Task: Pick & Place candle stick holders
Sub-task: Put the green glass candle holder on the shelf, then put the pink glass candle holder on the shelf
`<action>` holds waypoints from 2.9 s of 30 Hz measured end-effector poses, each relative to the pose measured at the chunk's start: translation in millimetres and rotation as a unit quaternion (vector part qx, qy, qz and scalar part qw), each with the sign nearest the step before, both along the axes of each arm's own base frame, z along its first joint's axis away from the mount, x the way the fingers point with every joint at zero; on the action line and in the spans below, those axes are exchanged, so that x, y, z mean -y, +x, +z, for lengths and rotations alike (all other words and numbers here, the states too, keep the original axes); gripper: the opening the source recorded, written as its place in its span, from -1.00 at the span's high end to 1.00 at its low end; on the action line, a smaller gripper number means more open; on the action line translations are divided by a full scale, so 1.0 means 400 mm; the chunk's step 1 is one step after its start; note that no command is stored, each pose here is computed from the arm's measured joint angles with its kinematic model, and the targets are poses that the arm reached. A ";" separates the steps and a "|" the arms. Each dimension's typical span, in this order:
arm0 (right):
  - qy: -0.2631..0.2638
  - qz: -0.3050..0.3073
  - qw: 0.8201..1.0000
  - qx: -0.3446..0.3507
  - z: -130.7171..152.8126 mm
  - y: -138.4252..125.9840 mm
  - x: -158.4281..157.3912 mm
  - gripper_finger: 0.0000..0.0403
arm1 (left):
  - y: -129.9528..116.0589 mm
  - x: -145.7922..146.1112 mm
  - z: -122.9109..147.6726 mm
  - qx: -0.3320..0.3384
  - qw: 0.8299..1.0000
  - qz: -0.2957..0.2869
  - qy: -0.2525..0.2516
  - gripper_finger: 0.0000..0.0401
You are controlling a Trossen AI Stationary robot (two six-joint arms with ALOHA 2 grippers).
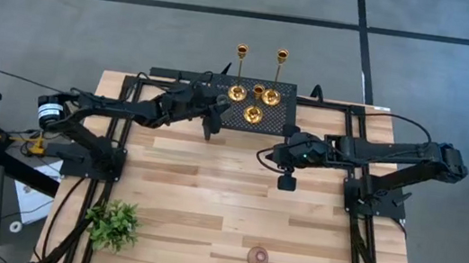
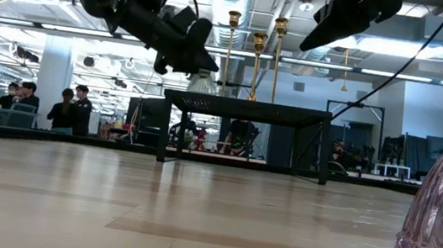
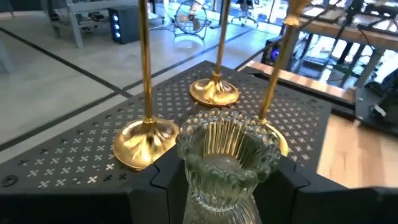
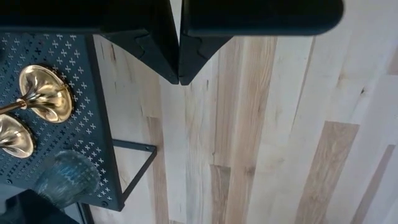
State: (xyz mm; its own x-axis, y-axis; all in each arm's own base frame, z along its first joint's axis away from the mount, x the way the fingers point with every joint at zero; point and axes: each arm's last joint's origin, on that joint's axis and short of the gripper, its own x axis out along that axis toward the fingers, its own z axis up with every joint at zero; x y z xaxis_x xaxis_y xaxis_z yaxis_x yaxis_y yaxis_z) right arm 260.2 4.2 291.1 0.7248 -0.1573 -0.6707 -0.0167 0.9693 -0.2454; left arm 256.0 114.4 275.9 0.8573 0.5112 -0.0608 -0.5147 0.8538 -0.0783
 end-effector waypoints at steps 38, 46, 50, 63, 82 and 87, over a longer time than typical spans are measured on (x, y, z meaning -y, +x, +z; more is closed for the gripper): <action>0.001 -0.001 1.000 0.001 0.000 0.000 0.000 1.00 | 0.006 -0.003 0.015 0.048 0.999 0.009 0.005 -0.42; 0.001 -0.001 1.000 0.001 0.000 0.000 0.000 1.00 | 0.005 -0.003 0.029 0.067 0.997 0.009 0.028 -0.64; 0.001 -0.001 1.000 -0.001 0.000 0.000 0.000 1.00 | -0.017 0.007 0.063 0.081 0.995 0.010 0.065 -0.68; -0.002 0.002 1.000 -0.024 -0.004 -0.013 0.000 1.00 | -0.094 0.108 0.168 0.148 0.979 -0.105 0.096 -0.29; 0.069 0.066 0.983 0.157 -0.079 -0.218 -0.011 1.00 | -0.074 0.149 0.134 0.106 0.944 -0.296 0.098 0.97; 0.085 0.107 0.970 0.201 -0.124 -0.244 -0.024 1.00 | -0.090 0.168 0.086 0.086 0.942 -0.310 0.100 0.98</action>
